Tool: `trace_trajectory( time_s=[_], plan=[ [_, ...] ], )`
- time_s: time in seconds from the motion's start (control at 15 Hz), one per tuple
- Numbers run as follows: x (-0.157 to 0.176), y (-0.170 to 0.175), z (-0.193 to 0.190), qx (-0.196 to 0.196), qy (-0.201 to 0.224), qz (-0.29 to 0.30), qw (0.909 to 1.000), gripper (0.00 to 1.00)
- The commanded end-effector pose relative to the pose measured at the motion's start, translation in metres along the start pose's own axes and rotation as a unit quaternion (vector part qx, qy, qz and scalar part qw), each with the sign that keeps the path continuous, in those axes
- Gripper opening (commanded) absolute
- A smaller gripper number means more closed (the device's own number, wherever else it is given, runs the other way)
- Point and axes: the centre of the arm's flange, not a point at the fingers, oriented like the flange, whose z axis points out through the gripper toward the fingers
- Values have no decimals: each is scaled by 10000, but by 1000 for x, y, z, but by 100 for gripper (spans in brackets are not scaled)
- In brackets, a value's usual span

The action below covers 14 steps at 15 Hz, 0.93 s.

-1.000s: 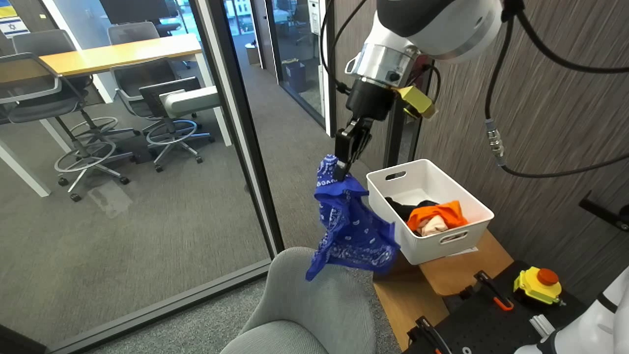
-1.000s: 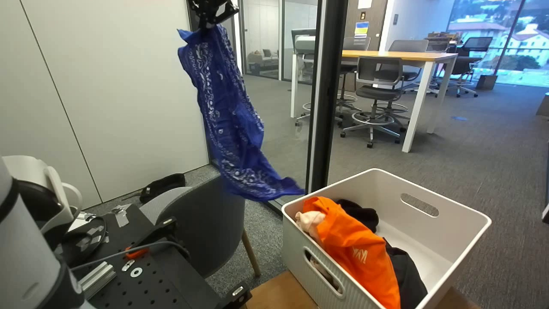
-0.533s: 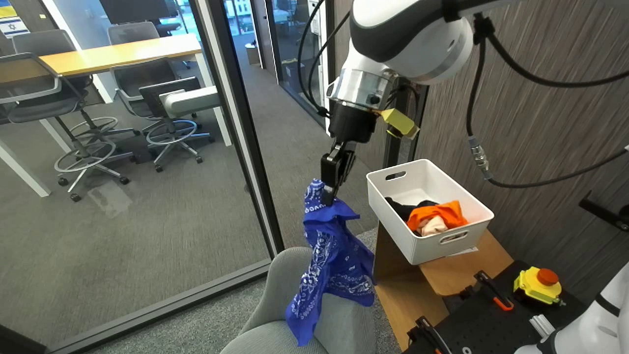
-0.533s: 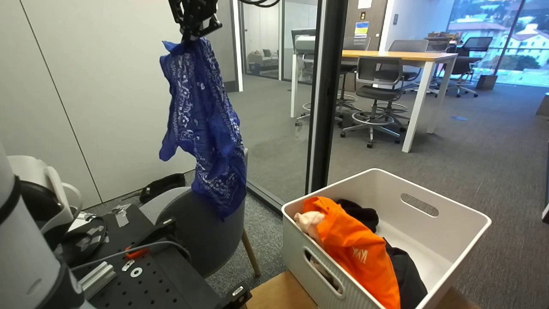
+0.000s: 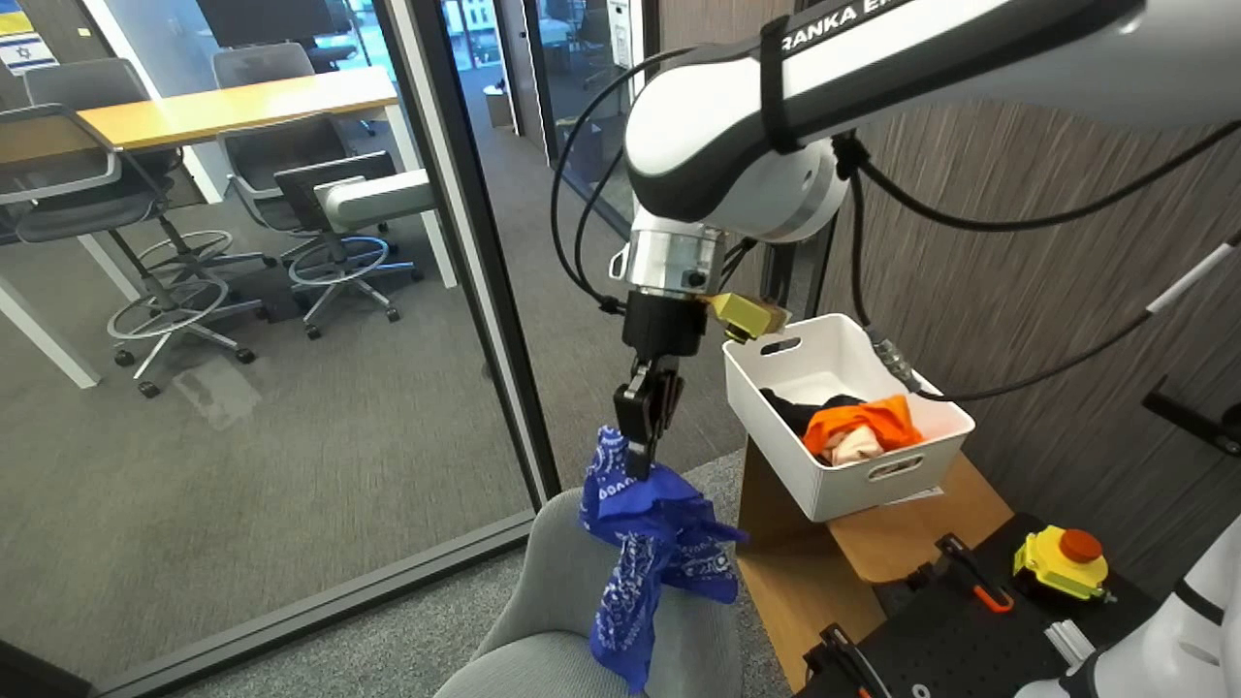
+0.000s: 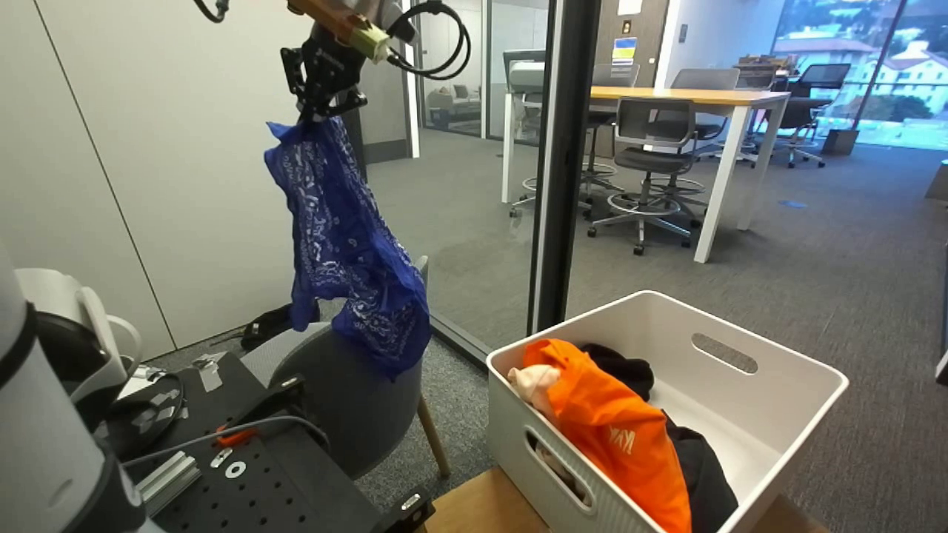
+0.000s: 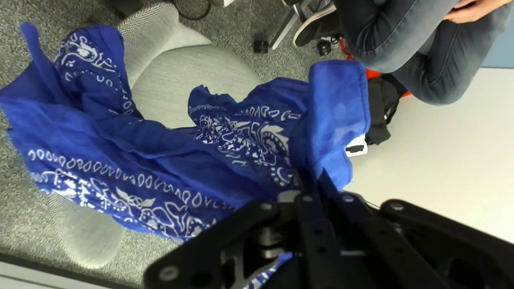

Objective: Pick up the blue cloth from the box and put it on the chair's headrest

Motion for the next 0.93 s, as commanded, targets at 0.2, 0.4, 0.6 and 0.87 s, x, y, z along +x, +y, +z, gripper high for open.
trace_trajectory(
  time_s=[0.2, 0.4, 0.6, 0.87],
  plan=[
    [28, 11, 57, 251, -550, 61, 9982, 6],
    [31, 20, 72, 331, -721, 139, 9967, 6],
    [33, 29, 79, 390, -797, 207, 9958, 6],
    [34, 42, 81, 435, -815, 257, 9954, 6]
  ],
)
